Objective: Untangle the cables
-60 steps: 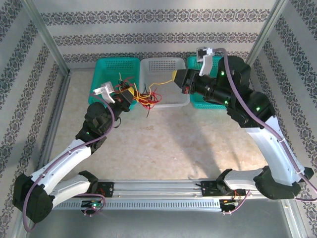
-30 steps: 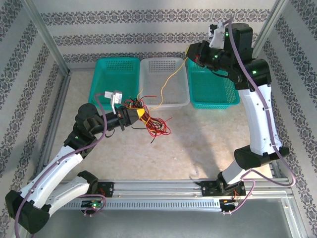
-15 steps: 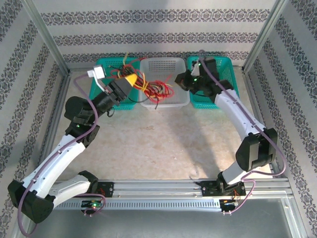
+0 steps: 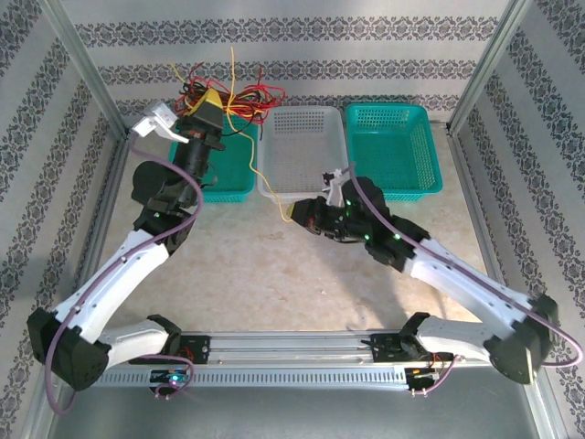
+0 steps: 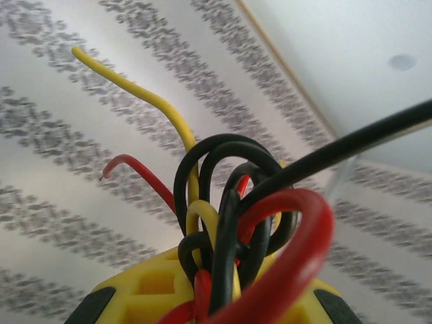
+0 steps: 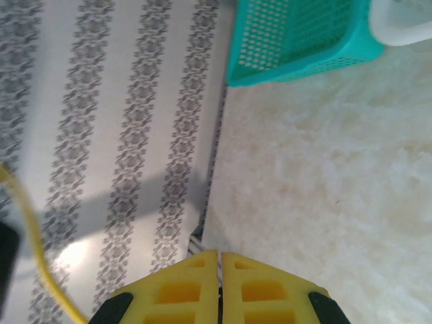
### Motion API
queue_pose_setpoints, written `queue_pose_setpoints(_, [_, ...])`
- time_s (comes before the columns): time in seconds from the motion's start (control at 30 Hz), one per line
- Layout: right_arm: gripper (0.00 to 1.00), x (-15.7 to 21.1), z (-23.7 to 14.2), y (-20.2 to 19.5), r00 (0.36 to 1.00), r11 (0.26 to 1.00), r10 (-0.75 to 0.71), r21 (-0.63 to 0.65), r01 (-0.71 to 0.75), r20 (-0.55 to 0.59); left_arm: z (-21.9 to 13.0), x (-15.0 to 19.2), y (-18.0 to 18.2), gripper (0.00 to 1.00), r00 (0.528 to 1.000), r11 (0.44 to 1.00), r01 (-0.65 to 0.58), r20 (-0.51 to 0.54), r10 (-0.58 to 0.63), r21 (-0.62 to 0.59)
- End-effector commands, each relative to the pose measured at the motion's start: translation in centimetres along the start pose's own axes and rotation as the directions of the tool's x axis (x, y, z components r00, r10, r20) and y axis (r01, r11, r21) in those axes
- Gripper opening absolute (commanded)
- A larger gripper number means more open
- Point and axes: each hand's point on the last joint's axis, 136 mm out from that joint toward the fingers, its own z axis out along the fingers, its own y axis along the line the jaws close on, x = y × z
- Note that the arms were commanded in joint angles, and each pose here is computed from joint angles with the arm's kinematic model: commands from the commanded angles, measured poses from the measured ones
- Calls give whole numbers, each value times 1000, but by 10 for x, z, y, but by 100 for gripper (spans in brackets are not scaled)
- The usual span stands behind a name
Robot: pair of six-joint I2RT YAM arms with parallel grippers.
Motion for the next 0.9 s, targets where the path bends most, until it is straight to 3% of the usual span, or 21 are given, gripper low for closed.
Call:
queue_pose_setpoints(0.0, [0,2,-32,13,995,998,-59,15,58,81,3,-24,13,0,986,989,-125,99,133,-84])
queue_pose_setpoints(0.23, [0,-26,-98,65,951,978,-205,25,205,233,-9,31,69,0,992,978,-124,-54,116,-165])
queue_pose_setpoints(0.43, [0,-53,-136,114,890,940,-334,46,337,311,-42,69,95,0,983,974,-110,-168,77,-197])
queue_pose_setpoints(0.57, [0,-83,-158,141,845,920,-383,70,386,374,-68,87,96,0,972,983,-65,-236,24,-169])
queue_pose_setpoints(0.87, [0,-160,-169,173,814,922,-372,74,381,446,-124,101,69,0,928,998,53,-369,-60,-28])
